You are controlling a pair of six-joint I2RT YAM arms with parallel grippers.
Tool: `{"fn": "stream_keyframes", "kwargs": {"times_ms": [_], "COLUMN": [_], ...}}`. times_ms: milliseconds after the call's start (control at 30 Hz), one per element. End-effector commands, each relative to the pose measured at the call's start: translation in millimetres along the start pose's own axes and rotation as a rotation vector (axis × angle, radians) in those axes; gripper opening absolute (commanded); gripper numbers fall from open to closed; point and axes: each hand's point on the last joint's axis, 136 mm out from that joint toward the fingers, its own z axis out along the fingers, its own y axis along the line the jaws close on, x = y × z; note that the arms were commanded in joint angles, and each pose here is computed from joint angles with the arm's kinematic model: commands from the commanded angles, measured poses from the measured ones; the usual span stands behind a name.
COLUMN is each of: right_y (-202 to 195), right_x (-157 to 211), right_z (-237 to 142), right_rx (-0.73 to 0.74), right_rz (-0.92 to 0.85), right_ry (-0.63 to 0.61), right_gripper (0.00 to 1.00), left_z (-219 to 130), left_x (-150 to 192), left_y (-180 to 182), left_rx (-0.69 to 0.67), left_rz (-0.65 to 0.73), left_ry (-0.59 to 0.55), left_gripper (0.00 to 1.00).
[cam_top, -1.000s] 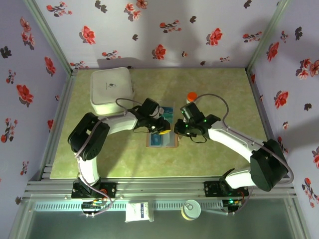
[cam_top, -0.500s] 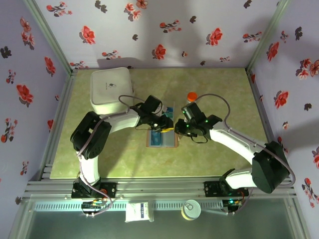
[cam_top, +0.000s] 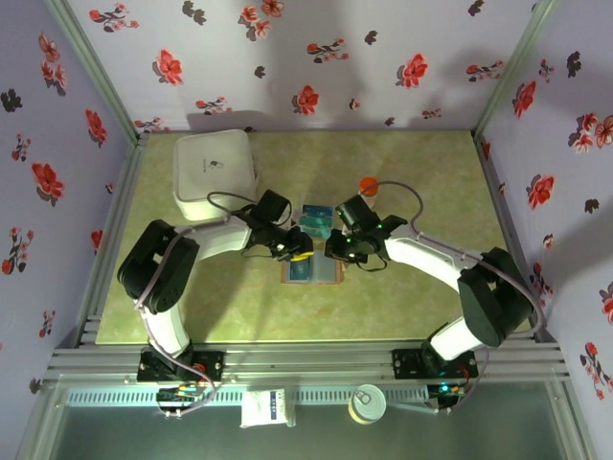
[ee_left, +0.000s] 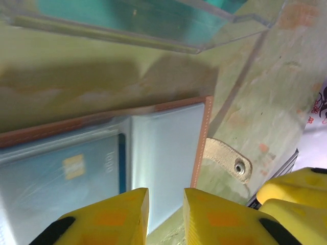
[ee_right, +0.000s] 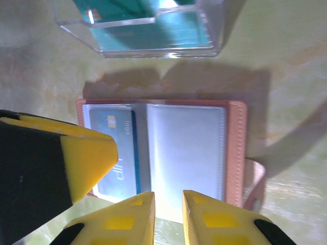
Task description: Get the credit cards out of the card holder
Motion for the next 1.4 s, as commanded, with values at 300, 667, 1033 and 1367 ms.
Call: {"fn": "stream_keyframes", "kwargs": {"times_ms": [300,667,1033,1367], "right_y": [49.0,55.5,47.6,33.8], "right_x": [0.9,7.9,13.8,18.4], "right_z": [34.8,53.1,64.2,68.6], "right_rx": [-0.091,-0.118,-0.091,-0.037], "right_rz": [-0.031,-0.014,-0.005,-0.008], "right_ry": [0.068,0.108,0.133,0.140], "right_gripper": [0.23,0.25,0.25,0.25], "left_z": [-27.3,-16.7,-10.9,-11.2], "left_x": [2.1,6.5,15.1,16.1], "left_y": [34.5,59.8,78.6,79.3], "left_rx": [-0.049,-0.119,-0.170,-0.175], "left_rz": [-0.016,-0.026,-0.044,-0.046], "left_ry": [-0.051,-0.017,0.011,0.016], "left_gripper": [0.20,0.10,0.08,0.08]}}
